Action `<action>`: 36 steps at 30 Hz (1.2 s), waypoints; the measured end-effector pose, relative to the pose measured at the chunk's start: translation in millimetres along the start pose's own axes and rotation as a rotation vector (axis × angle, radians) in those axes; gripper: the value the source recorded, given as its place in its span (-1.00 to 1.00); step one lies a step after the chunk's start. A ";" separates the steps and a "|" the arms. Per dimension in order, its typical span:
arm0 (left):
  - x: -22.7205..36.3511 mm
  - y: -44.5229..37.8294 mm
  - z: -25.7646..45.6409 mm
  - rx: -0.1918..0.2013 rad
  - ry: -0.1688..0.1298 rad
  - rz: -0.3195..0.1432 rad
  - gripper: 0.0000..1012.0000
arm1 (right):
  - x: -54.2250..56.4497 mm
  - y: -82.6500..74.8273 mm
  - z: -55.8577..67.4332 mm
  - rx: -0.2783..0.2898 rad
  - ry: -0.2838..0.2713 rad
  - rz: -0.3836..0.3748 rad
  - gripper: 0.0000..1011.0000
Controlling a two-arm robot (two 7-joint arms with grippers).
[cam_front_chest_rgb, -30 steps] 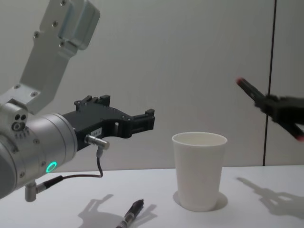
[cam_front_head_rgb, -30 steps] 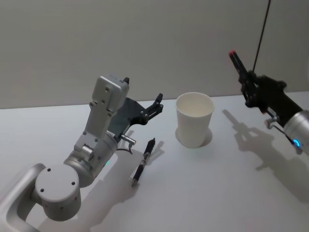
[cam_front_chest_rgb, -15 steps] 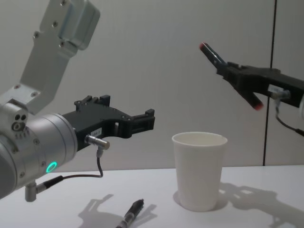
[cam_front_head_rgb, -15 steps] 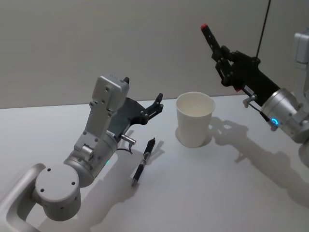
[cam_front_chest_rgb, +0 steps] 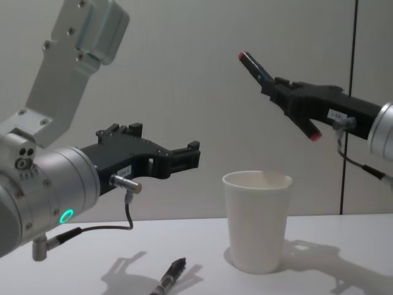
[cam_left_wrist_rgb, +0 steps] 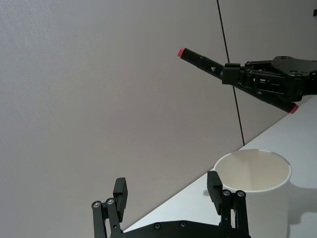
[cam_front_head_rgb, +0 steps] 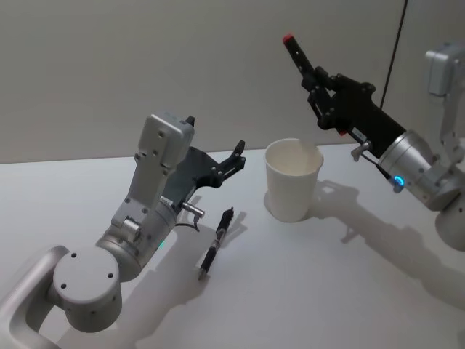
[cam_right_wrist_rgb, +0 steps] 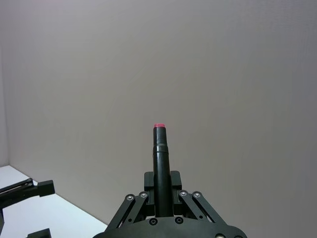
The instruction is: Place the pen into the pen holder.
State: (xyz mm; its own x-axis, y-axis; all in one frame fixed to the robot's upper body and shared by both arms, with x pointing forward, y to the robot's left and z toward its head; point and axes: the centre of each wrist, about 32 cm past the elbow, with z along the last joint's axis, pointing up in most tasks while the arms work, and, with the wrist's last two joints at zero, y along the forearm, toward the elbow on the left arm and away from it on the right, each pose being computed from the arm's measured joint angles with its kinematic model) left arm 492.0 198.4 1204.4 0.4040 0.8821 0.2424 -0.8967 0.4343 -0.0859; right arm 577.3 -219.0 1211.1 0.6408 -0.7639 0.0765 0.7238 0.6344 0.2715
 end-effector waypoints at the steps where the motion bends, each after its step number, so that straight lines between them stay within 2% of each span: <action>1: 0.0 0.0 0.0 0.000 0.000 0.000 0.98 | -0.1 0.3 -0.6 0.001 -0.003 0.003 -0.66; 22: 0.0 0.0 0.0 0.000 0.000 0.000 0.98 | -6.4 13.5 -26.4 0.051 -0.058 0.089 -0.66; 36: 0.0 0.0 0.0 0.000 0.000 0.000 0.98 | -11.0 19.3 -39.8 0.043 -0.057 0.100 -0.66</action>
State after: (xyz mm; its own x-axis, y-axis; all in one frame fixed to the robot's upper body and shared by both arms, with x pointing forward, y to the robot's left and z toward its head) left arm 492.0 198.4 1204.4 0.4040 0.8820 0.2425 -0.8966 0.4343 -0.0859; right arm 594.4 -193.6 1177.4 0.6929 -0.7031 0.1598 0.6445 0.7033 0.3001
